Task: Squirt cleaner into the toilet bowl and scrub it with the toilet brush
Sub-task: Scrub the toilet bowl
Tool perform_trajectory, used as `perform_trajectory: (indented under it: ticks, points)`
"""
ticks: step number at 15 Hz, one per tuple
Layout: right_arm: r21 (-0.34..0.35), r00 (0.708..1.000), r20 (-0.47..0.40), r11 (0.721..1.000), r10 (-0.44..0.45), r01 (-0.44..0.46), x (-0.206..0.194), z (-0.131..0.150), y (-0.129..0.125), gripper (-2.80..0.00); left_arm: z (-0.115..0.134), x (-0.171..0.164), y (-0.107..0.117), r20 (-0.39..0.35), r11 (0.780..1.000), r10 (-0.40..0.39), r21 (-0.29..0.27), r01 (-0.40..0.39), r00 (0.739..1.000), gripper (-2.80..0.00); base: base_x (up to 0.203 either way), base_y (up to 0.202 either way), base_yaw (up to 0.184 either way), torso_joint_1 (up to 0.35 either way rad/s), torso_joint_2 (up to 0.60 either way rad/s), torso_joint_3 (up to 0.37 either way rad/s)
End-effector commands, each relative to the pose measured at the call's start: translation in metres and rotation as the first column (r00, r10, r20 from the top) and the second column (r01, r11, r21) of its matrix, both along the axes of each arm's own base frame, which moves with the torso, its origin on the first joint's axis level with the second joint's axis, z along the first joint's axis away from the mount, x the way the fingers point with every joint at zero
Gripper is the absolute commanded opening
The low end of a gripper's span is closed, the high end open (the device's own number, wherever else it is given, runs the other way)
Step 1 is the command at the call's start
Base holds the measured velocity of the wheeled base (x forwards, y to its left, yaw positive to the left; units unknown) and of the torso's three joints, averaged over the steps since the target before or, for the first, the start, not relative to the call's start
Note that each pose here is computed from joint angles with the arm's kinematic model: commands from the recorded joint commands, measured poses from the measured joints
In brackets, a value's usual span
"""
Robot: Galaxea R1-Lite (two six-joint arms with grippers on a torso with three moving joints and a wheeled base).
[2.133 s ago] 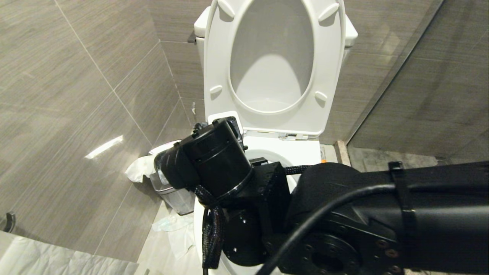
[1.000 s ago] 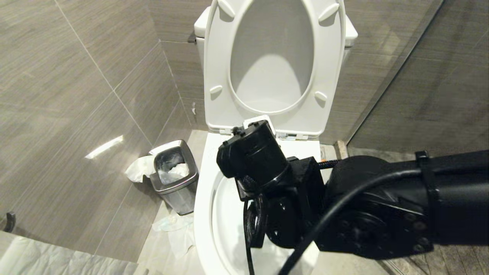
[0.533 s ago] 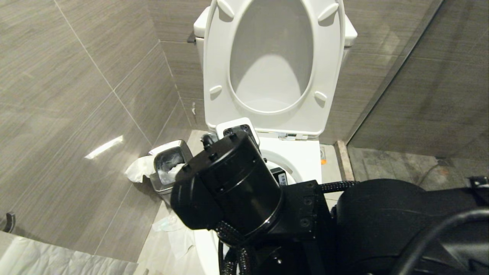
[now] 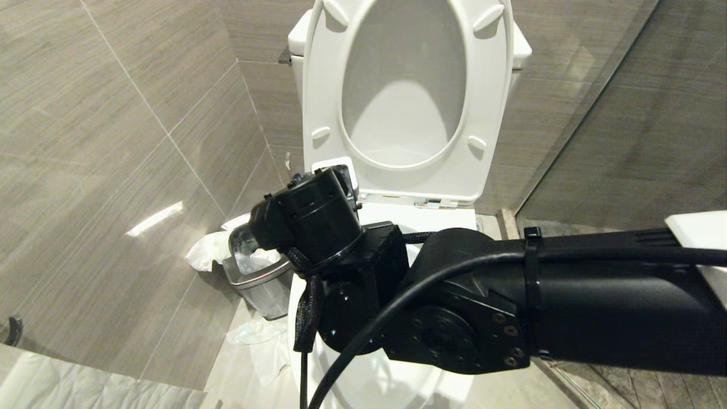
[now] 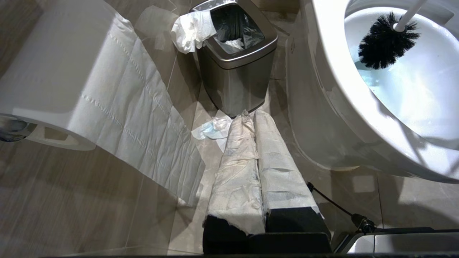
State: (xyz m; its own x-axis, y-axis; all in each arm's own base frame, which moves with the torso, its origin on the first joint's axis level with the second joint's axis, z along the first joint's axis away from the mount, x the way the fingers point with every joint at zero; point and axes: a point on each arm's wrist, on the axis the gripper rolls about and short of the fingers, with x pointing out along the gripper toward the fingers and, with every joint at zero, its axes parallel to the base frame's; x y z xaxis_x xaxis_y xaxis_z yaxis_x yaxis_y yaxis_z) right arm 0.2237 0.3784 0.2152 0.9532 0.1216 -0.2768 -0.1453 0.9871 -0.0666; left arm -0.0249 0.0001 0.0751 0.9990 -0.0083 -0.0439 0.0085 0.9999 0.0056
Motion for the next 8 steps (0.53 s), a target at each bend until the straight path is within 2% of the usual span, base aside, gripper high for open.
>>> perform_trajectory:
  ticks: [1,5,8]
  points:
    - [-0.021,0.999,-0.009,0.999,-0.036,0.036,0.016,-0.012,-0.002,-2.8,0.0,0.0,0.0,-0.002,1.0,0.001,0.0,-0.001,1.0,-2.8,0.0,0.0,0.0,0.0,0.0,0.0]
    - [-0.063,0.994,-0.041,0.993,-0.104,0.101,0.047,-0.042,-0.007,-2.8,0.0,0.0,0.0,-0.002,1.0,0.001,0.0,-0.001,1.0,-2.8,0.0,0.0,0.0,0.0,0.0,0.0]
    - [-0.065,0.99,-0.05,0.99,-0.13,0.127,0.06,-0.059,-0.007,-2.8,0.0,0.0,0.0,-0.002,1.0,0.001,0.0,-0.001,1.0,-2.8,0.0,0.0,0.0,0.0,0.0,0.0]
